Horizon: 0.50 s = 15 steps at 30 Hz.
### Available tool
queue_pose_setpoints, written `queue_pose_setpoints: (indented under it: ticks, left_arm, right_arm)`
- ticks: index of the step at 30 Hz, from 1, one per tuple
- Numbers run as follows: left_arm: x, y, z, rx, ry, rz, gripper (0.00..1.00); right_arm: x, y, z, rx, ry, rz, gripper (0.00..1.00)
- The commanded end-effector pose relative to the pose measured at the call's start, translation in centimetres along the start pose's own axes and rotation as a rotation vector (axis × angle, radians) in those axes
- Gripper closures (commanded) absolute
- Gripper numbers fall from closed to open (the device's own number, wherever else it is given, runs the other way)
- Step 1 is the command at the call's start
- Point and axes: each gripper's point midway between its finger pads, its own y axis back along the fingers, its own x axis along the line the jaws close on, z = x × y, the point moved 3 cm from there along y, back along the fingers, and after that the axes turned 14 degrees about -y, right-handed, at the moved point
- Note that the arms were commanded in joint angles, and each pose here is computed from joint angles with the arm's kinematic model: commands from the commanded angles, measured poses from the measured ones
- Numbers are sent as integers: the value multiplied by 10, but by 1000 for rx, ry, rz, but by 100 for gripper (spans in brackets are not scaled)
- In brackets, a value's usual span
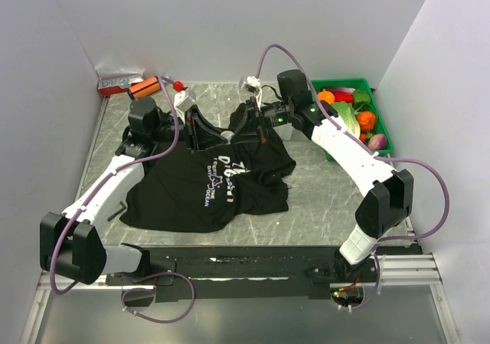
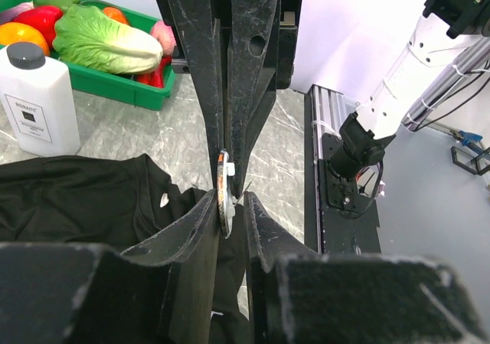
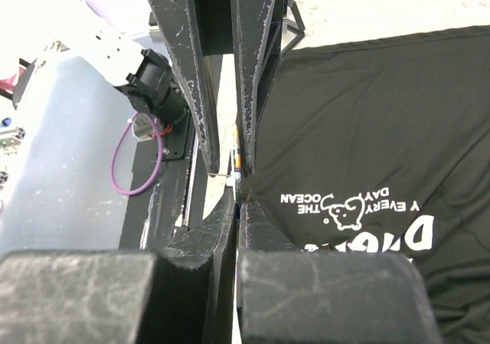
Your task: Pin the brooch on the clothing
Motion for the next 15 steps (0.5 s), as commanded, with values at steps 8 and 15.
queue_pose_setpoints:
  ticks: [8,15]
  left_arm:
    - [-6,-8,9,-7,-53,-50,80]
    - [2,-10,7,-4,-41,2,85]
  right_arm:
    - [13,7,20,-60,90,0,100]
    - [16,7,21,-56,107,0,100]
